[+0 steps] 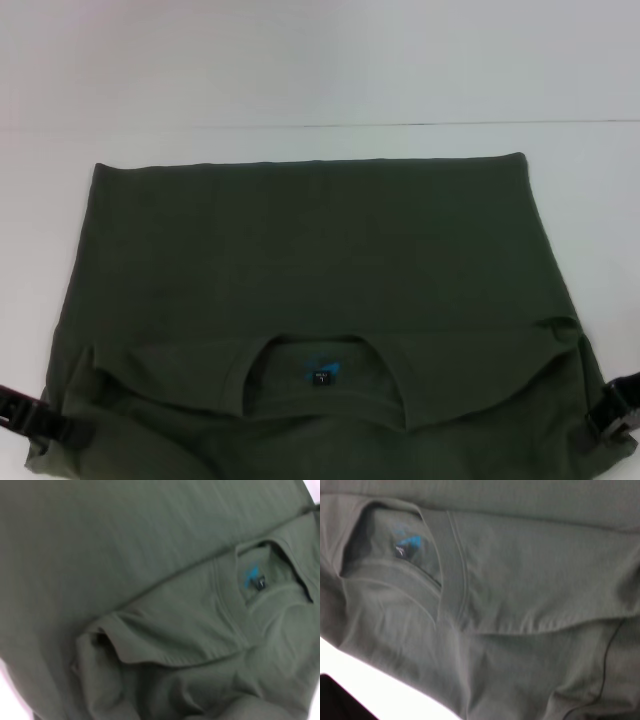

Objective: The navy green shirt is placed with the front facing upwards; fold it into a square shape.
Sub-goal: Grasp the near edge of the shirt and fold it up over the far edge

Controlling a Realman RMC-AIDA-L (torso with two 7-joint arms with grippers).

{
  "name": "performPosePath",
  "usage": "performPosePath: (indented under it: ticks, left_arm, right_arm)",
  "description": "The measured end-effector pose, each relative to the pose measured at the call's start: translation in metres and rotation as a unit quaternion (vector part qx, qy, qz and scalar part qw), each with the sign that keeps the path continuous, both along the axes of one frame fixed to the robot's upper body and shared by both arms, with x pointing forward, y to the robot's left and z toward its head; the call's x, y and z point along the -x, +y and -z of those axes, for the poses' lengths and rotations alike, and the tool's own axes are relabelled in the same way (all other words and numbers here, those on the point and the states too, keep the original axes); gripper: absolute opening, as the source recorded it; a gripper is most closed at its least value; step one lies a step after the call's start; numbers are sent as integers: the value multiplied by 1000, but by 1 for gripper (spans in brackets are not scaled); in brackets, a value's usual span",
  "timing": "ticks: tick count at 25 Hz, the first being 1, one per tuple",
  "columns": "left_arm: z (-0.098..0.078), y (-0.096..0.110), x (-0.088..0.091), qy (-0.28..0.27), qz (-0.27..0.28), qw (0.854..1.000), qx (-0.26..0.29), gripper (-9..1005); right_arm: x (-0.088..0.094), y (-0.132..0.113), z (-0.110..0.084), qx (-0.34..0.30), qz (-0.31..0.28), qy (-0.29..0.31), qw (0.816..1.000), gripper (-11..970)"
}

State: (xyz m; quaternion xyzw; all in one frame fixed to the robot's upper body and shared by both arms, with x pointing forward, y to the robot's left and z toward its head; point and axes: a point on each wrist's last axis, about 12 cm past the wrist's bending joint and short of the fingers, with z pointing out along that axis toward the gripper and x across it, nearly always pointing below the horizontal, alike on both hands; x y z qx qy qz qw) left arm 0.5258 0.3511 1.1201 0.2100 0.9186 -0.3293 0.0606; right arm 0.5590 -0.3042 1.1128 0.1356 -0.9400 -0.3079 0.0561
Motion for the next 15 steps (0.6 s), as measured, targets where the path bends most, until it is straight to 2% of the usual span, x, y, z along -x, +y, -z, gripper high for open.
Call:
performPosePath:
  ticks: [15]
  left_arm:
    - [-6,0,-7,9,-7,1000,0,53]
  right_arm:
    - [-6,-16,-7,-31,58,-33,997,76]
